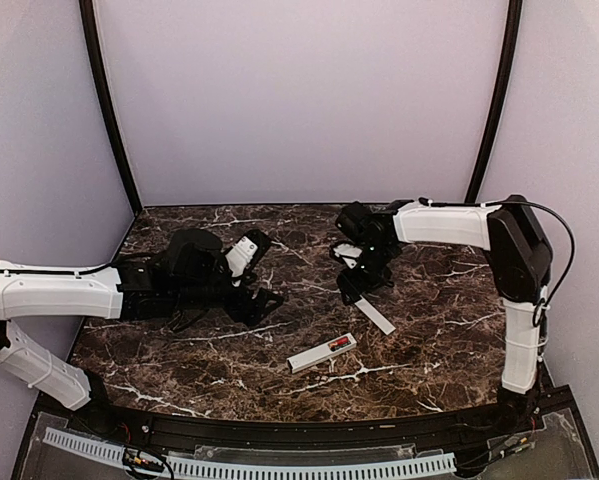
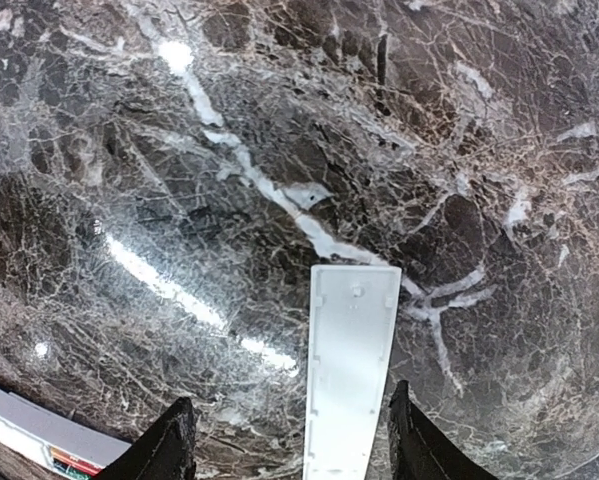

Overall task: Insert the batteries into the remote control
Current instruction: Pick up the battery cover at the center of the board.

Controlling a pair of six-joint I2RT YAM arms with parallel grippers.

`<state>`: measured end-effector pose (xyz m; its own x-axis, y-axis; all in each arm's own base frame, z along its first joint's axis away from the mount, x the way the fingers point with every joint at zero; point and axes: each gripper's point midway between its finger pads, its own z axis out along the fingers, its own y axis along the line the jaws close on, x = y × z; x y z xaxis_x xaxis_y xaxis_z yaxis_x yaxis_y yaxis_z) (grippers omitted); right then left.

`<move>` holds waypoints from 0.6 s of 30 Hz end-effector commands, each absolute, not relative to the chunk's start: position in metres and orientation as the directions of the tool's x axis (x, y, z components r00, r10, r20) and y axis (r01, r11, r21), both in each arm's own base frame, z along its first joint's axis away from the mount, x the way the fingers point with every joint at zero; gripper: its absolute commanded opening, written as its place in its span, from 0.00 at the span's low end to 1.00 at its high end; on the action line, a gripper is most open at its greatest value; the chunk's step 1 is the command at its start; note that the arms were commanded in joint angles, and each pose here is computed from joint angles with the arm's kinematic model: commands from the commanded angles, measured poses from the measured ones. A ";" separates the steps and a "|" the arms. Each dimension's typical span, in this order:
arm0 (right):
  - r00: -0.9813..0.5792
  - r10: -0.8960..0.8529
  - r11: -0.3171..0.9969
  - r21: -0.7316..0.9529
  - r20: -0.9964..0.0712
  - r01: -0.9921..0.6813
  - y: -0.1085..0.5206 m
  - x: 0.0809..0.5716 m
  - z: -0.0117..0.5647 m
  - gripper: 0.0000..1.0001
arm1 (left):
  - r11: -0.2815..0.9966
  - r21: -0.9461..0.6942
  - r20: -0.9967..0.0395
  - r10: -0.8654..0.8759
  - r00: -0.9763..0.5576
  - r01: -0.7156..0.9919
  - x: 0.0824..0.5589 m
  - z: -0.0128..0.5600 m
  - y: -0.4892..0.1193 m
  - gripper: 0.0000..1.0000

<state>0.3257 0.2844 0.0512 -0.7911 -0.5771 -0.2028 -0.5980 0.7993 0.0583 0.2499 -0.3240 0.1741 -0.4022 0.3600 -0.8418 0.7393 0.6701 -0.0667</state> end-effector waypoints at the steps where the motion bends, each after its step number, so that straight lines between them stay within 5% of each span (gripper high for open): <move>1: -0.804 -0.571 0.812 0.033 -0.166 -0.583 0.279 0.337 0.032 0.62 | 0.666 -0.079 -0.855 0.338 -0.394 0.742 0.252 0.184 -0.327 0.84; 18: -0.791 -0.577 0.812 -0.039 -0.206 -0.582 0.284 0.367 0.048 0.53 | 0.667 -0.075 -0.856 0.338 -0.390 0.742 0.254 0.184 -0.328 0.84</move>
